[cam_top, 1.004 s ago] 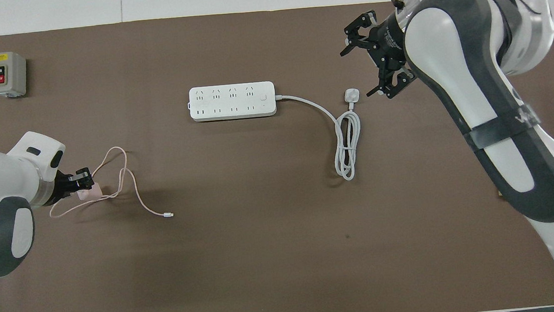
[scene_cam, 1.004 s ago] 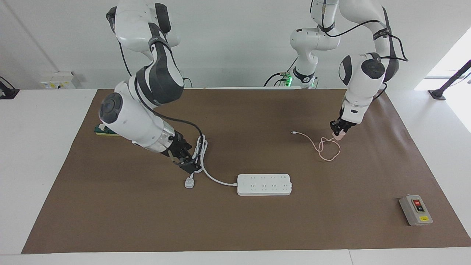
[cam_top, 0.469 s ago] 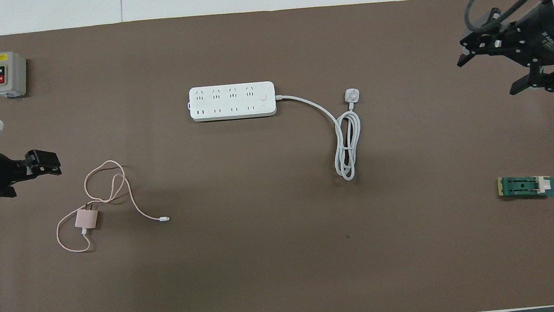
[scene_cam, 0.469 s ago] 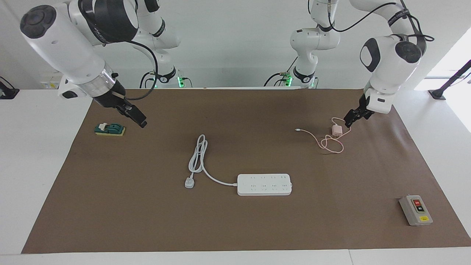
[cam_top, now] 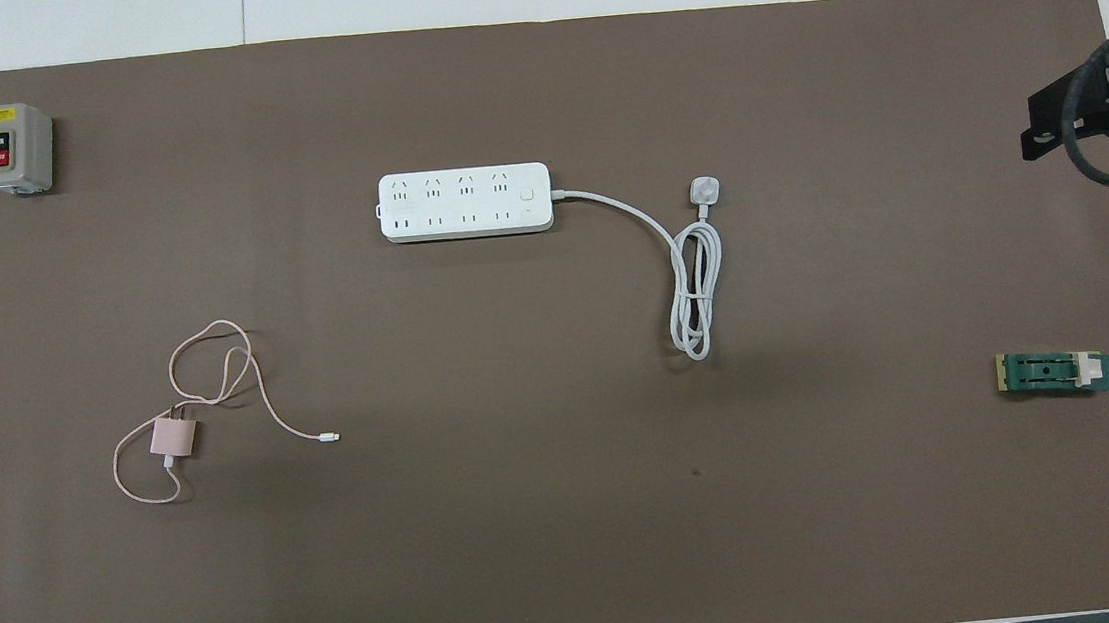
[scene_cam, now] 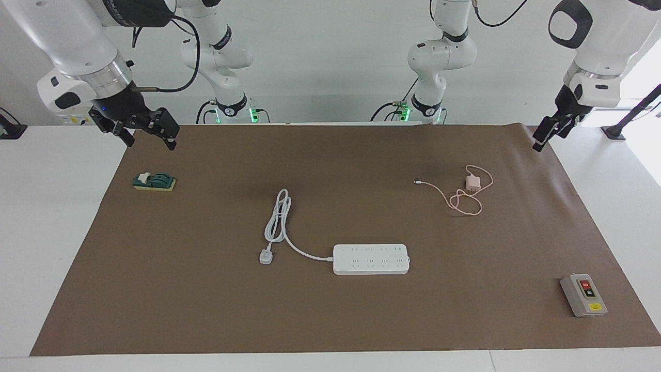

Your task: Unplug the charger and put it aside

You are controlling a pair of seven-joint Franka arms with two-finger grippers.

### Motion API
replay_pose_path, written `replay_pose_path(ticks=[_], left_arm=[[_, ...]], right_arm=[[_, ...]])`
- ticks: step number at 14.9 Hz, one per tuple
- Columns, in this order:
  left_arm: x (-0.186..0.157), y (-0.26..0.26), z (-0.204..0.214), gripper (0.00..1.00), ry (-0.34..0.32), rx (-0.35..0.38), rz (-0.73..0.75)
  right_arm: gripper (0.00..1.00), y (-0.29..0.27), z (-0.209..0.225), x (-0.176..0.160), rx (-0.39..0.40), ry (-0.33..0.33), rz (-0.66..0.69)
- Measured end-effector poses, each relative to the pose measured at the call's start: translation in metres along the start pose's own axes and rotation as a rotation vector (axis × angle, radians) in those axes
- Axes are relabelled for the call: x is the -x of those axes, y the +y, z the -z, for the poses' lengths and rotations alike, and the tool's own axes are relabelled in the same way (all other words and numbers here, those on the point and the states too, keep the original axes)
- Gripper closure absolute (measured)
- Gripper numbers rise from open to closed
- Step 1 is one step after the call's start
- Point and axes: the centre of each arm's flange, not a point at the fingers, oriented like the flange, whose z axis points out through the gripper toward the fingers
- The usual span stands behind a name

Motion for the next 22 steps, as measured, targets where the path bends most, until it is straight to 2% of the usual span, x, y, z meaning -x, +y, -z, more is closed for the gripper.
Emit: replay_pose_path(ticks=[3,6,10,12,15,17,22], left_arm=[[-0.003,-0.003,0.03,0.0,0.025,0.011,0.008],[-0.008,0.007,0.032,0.0,-0.025,-0.001,0.009],[-0.005,0.034,0.023,0.0,-0.068,0.025,0.008],[-0.002,0.048,0.018,0.0,-0.077,0.027,-0.051],[-0.005,0.042,0.019,0.0,-0.074,0.051,-0.292],[-0.009,0.028,0.021,0.0,-0.072,0.087,-0.338],[-0.012,0.025,0.03,0.0,-0.054,0.098,-0.36]], right_arm=[[0.0,-0.001,-0.003,0.026,0.016,-0.037,0.05],[0.0,-0.006,-0.007,0.046,0.019,-0.076,0.066],[0.0,-0.01,-0.003,0.048,0.047,-0.051,0.115],[0.0,-0.009,-0.005,0.048,0.058,-0.055,0.156],[0.0,-0.01,-0.006,0.047,0.058,-0.052,0.166],[0.0,-0.01,-0.007,0.046,0.058,-0.048,0.168],[0.0,-0.008,-0.01,0.046,0.059,-0.054,0.164]])
